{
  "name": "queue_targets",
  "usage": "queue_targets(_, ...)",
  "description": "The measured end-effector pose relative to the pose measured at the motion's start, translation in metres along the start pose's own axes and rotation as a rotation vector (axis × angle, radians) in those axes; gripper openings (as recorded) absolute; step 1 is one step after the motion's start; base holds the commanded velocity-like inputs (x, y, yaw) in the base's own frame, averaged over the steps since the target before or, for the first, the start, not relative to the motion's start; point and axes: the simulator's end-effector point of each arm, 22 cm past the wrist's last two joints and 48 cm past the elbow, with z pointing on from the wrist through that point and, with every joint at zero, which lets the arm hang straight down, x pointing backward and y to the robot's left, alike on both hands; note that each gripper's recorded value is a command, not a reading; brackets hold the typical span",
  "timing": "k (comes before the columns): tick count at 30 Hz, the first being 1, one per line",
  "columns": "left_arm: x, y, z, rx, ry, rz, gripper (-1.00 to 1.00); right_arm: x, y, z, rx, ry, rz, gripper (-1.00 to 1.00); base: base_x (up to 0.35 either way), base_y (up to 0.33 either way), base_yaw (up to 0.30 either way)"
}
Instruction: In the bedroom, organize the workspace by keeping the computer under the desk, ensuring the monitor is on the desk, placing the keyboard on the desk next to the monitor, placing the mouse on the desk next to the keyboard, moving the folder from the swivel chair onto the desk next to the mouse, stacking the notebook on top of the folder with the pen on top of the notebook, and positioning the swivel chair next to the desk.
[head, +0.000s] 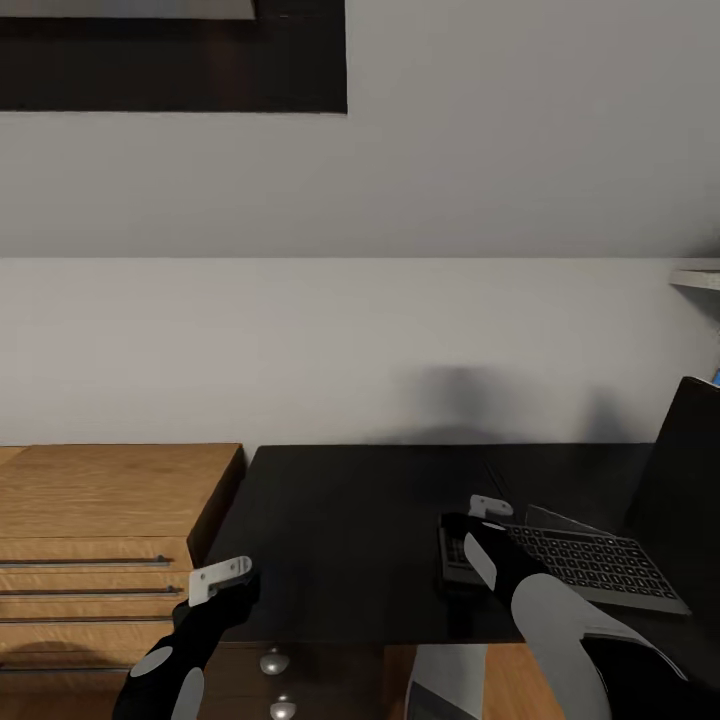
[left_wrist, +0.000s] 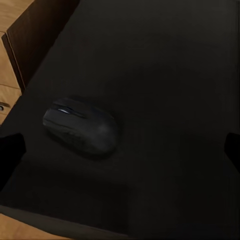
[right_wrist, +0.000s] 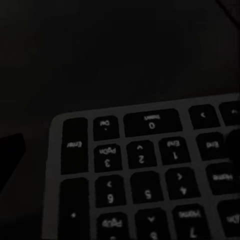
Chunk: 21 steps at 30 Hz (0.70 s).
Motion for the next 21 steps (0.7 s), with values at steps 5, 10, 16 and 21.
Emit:
queue_targets(5,0.0,0.0,0.0,0.0,0.0,0.0,1.0,0.0,0.001,0.0,-0.001,0.001,-0.002,1.0,0.0,-0.04,0.0)
queue_targets(10,0.0,0.0,0.0,0.0,0.001,0.0,1.0,0.002,0.005,-0.001,-0.006,0.004,-0.003,1.0,0.0,-0.013,0.0)
queue_targets(16,0.0,0.0,0.0,0.0,0.001,0.0,1.0,0.003,0.012,-0.002,-0.015,0.006,-0.003,1.0,0.0,-0.003,0.0)
queue_targets(21,0.0,0.0,0.0,-0.001,0.001,0.0,1.0,0.003,0.014,-0.002,-0.018,0.006,-0.002,1.0,0.0,0.0,0.0)
